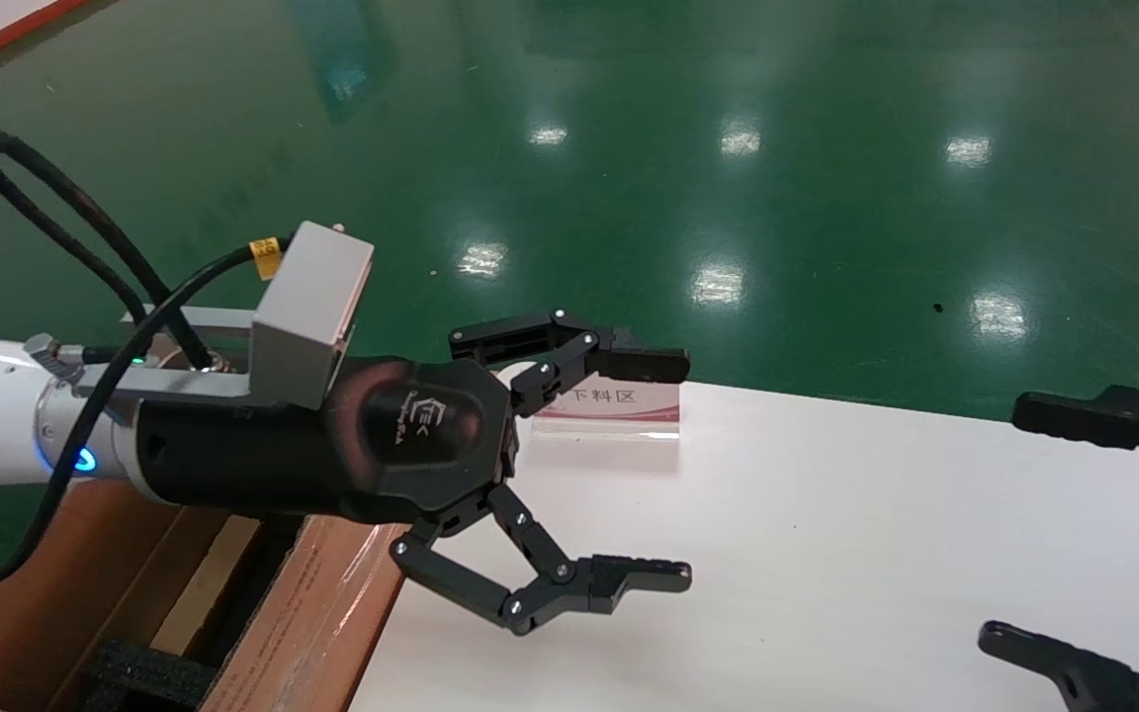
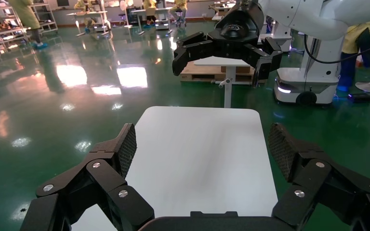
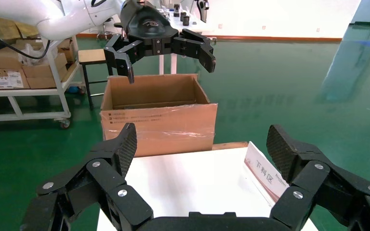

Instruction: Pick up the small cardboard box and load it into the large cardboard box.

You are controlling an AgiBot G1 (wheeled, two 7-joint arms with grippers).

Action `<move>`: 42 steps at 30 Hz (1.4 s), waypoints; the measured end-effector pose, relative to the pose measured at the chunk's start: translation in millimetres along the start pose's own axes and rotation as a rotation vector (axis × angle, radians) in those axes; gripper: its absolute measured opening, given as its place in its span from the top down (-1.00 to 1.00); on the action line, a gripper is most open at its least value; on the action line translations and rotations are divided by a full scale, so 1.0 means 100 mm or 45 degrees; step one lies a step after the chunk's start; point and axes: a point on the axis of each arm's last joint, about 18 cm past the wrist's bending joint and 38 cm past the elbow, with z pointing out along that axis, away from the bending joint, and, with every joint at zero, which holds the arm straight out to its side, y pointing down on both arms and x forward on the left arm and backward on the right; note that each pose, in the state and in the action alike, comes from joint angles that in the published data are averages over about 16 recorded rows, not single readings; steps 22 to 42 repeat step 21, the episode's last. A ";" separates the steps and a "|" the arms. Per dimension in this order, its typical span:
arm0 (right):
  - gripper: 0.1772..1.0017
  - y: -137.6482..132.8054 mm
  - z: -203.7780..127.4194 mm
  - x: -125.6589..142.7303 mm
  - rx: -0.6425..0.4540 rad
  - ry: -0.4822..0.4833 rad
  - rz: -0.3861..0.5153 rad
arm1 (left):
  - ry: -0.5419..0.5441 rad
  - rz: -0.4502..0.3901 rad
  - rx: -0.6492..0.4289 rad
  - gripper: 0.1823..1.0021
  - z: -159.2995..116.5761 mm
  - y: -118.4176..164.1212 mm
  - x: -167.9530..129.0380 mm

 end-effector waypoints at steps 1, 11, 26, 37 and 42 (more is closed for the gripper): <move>-1.00 0.00 0.00 0.00 0.000 0.000 0.000 | 0.000 0.000 0.000 -1.00 0.00 0.00 0.00; -1.00 0.00 0.00 0.00 0.000 0.000 0.000 | 0.000 0.000 0.000 -1.00 0.00 0.00 0.00; -1.00 0.00 0.00 0.00 0.000 0.000 0.000 | 0.000 0.000 0.000 -1.00 0.00 0.00 0.00; -1.00 0.00 0.00 0.00 0.000 0.000 0.000 | 0.000 0.000 0.000 -1.00 0.00 0.00 0.00; -1.00 0.00 0.00 0.00 0.000 0.000 0.000 | 0.000 0.000 0.000 -1.00 0.00 0.00 0.00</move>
